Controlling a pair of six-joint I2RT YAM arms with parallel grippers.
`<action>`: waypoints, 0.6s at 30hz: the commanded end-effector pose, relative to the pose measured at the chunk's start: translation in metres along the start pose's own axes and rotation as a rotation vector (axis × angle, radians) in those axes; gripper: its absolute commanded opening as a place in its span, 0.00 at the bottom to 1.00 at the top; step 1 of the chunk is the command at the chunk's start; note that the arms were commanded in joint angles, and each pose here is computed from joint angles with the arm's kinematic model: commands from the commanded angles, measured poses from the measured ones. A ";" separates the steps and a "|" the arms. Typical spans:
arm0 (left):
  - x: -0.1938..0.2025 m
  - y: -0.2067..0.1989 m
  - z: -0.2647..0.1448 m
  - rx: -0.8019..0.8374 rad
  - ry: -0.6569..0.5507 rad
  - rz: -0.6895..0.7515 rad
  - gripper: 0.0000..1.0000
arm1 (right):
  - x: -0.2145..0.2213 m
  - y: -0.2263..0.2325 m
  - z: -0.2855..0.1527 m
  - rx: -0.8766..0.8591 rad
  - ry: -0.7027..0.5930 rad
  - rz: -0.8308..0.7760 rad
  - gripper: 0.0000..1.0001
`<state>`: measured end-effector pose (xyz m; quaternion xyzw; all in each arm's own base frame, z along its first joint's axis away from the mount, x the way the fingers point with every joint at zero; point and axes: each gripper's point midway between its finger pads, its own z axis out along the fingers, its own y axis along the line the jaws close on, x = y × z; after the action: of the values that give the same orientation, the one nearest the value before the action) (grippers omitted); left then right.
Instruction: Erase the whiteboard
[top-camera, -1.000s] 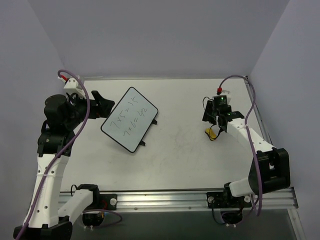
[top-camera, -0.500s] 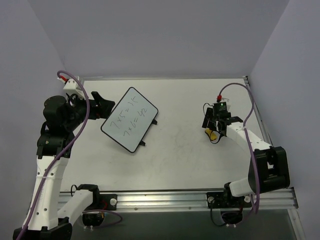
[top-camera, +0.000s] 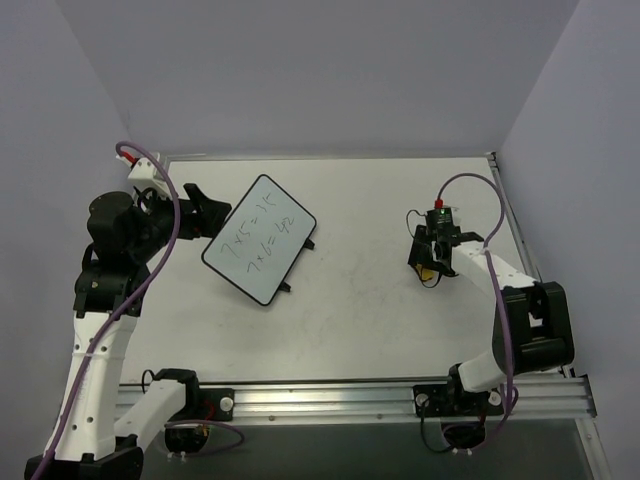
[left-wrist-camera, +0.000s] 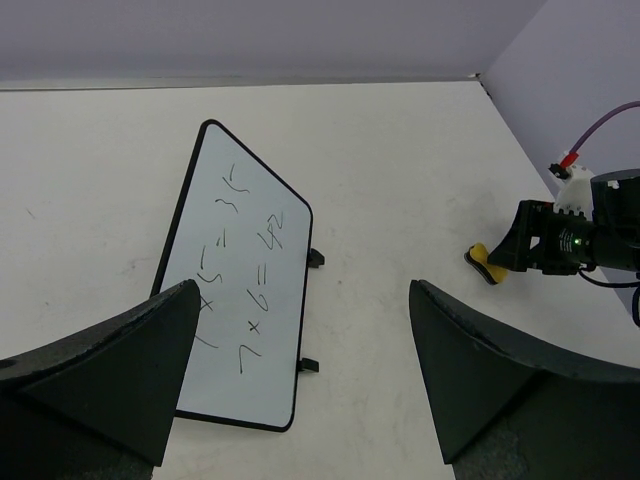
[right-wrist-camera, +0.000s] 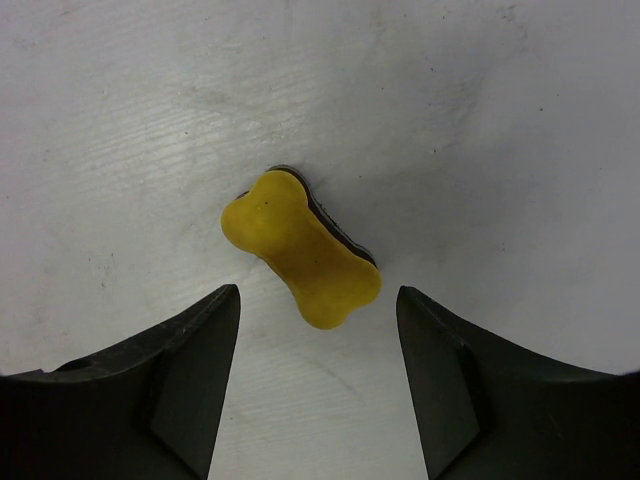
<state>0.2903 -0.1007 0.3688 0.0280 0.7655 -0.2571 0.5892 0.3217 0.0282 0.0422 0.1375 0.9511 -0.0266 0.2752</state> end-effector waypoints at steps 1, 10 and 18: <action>-0.013 -0.008 0.000 0.025 -0.049 0.020 0.94 | -0.001 -0.002 -0.001 0.019 0.043 -0.022 0.59; -0.013 -0.009 -0.001 0.027 -0.051 0.025 0.94 | 0.004 -0.002 0.011 0.038 0.085 -0.044 0.57; -0.011 -0.010 0.000 0.030 -0.043 0.028 0.94 | -0.003 0.004 0.024 0.029 0.084 -0.046 0.57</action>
<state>0.2883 -0.1064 0.3687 0.0358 0.7653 -0.2625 0.5866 0.3273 0.0292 0.0197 0.1243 0.9646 -0.0400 0.2290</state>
